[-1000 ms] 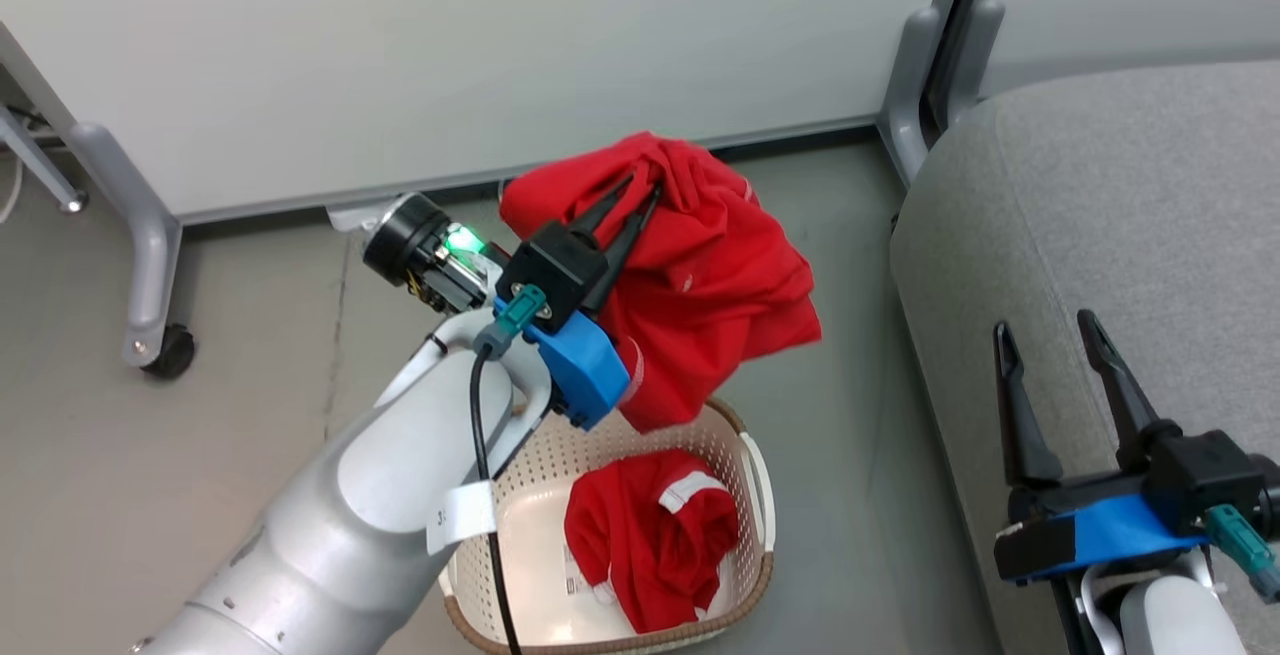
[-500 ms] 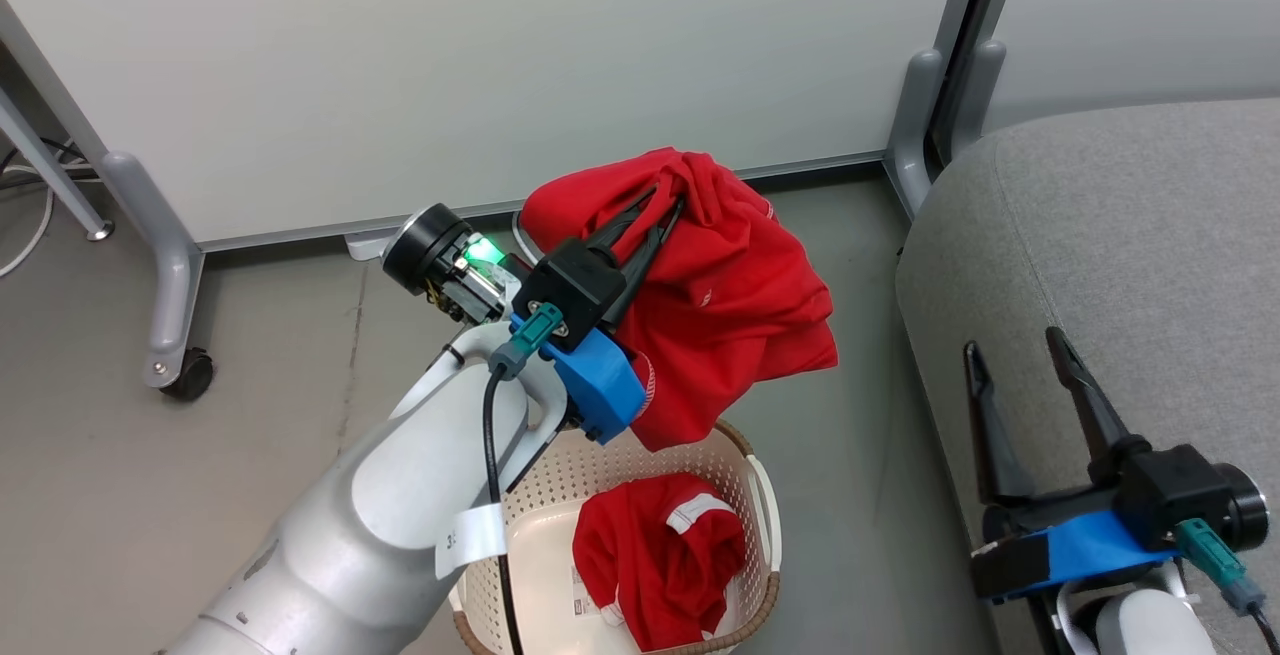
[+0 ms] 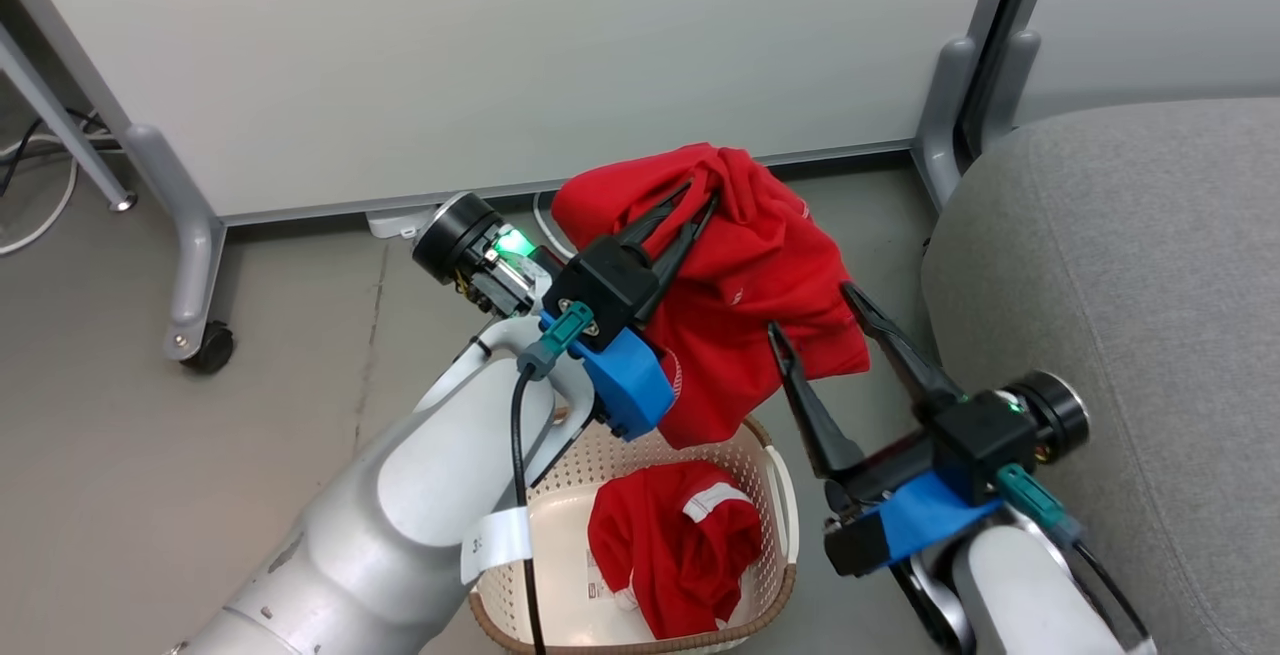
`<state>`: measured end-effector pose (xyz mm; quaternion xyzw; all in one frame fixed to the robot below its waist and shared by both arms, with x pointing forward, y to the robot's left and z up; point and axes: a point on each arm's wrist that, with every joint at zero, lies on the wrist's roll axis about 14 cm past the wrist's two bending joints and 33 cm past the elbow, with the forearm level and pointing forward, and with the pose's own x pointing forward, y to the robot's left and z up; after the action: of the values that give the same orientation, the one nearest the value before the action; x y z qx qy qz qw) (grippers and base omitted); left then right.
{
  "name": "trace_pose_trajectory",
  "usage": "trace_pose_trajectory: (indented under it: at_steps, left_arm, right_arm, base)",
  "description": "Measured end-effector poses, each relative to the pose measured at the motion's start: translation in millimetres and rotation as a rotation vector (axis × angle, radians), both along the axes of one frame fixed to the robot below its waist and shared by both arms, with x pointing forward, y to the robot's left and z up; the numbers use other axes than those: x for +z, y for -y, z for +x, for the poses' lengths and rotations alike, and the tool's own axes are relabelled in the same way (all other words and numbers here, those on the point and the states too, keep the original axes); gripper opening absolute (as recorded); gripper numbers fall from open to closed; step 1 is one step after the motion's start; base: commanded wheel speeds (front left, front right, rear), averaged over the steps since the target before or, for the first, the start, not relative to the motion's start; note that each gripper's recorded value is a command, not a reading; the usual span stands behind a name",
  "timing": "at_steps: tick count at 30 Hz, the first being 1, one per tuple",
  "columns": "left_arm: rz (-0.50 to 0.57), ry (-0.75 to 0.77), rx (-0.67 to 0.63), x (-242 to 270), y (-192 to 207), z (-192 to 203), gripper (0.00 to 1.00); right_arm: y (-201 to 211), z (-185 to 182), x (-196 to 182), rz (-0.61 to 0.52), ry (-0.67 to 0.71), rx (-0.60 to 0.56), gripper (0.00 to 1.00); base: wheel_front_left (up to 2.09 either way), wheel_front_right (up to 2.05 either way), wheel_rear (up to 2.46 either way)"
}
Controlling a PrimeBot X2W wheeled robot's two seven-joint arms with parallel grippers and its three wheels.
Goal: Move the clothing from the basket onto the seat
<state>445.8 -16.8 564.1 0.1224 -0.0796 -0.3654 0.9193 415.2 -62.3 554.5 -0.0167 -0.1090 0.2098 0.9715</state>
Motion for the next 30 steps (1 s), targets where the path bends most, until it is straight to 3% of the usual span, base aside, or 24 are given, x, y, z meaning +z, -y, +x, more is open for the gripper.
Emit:
trace_pose_trajectory:
  at_steps: [7, 20, 22, 30]
  left_arm:
    - [-0.001, -0.001, -0.009, -2, 3, 5, 0.00]
    - [-0.014, -0.002, -0.027, -1, 6, 5, 0.00]
    - [-0.015, 0.000, -0.029, 0, 7, 4, 0.00]
    - [-0.023, 0.006, -0.027, 4, 7, 4, 0.00]
  right_arm:
    - [-30, 24, -3, -0.047, -0.005, 0.085, 1.00]
    - [-52, 60, -6, -0.087, -0.020, 0.131, 1.00]
    - [-55, 60, -15, -0.102, -0.045, 0.140, 0.00]
    - [-56, 62, -14, -0.090, -0.055, 0.141, 0.00]
  base:
    - [0.00, 0.00, 0.00]
    - [0.00, 0.00, 0.00]
    - [0.00, 0.00, 0.00]
    - [0.00, 0.00, 0.00]
